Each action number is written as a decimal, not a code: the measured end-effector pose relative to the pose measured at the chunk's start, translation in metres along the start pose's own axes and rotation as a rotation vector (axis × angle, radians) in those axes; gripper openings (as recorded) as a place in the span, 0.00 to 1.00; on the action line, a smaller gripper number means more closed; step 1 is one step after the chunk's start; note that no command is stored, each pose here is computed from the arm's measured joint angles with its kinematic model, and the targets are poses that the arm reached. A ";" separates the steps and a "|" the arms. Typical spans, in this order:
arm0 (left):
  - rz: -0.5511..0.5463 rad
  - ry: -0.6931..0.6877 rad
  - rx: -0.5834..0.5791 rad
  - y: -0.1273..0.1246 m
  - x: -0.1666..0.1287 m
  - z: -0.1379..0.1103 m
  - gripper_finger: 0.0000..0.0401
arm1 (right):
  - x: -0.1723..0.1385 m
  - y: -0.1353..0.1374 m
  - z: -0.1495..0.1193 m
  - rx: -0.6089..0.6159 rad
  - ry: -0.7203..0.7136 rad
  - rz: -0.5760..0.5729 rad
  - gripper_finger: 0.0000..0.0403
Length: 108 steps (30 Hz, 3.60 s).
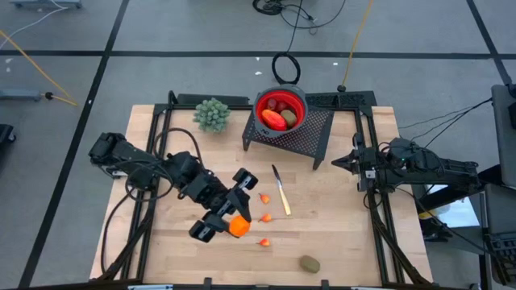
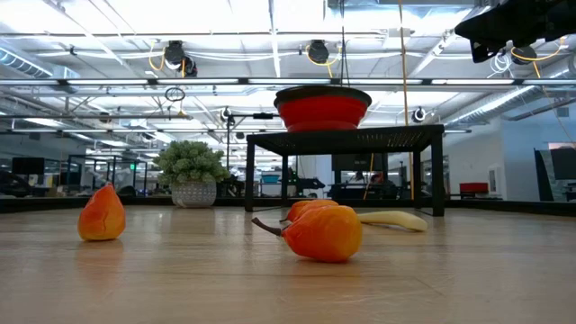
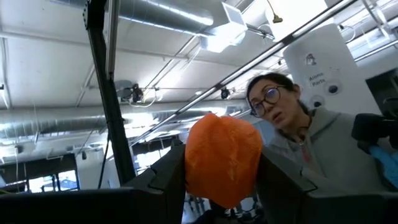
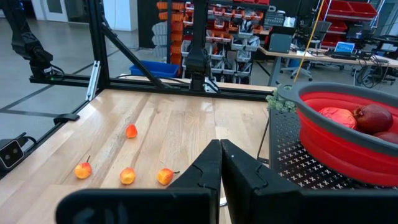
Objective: Pick & Place Fruit
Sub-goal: Put the orange into the red strainer bowl on the shelf
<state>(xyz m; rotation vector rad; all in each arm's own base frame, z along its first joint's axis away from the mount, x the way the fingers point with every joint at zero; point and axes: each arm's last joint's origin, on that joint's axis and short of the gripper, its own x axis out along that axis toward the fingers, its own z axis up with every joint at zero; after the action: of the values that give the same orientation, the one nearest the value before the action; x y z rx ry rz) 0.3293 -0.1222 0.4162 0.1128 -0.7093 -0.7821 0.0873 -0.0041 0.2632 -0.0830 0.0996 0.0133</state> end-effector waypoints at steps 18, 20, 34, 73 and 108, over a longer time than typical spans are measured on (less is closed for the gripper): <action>0.433 -0.104 -0.344 0.013 -0.003 0.004 0.40 | 0.000 0.000 0.000 0.000 0.000 -0.002 0.01; 0.473 -0.128 -0.404 0.014 -0.004 0.004 0.40 | 0.000 0.000 0.000 0.000 0.001 -0.002 0.01; 0.732 0.115 -0.465 0.018 -0.010 -0.023 0.40 | 0.000 0.000 0.000 0.000 0.000 -0.003 0.01; 1.015 1.040 0.094 0.192 -0.148 -0.025 0.40 | 0.000 0.000 0.000 0.000 0.000 -0.003 0.01; 1.060 1.641 -0.149 0.226 -0.220 -0.050 0.40 | 0.000 0.000 0.000 0.026 0.001 -0.004 0.01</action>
<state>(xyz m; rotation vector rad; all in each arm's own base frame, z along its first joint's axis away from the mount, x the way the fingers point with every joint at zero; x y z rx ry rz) 0.3890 0.1813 0.3363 0.1723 0.8533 0.4066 0.0873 -0.0042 0.2631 -0.0573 0.1004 0.0085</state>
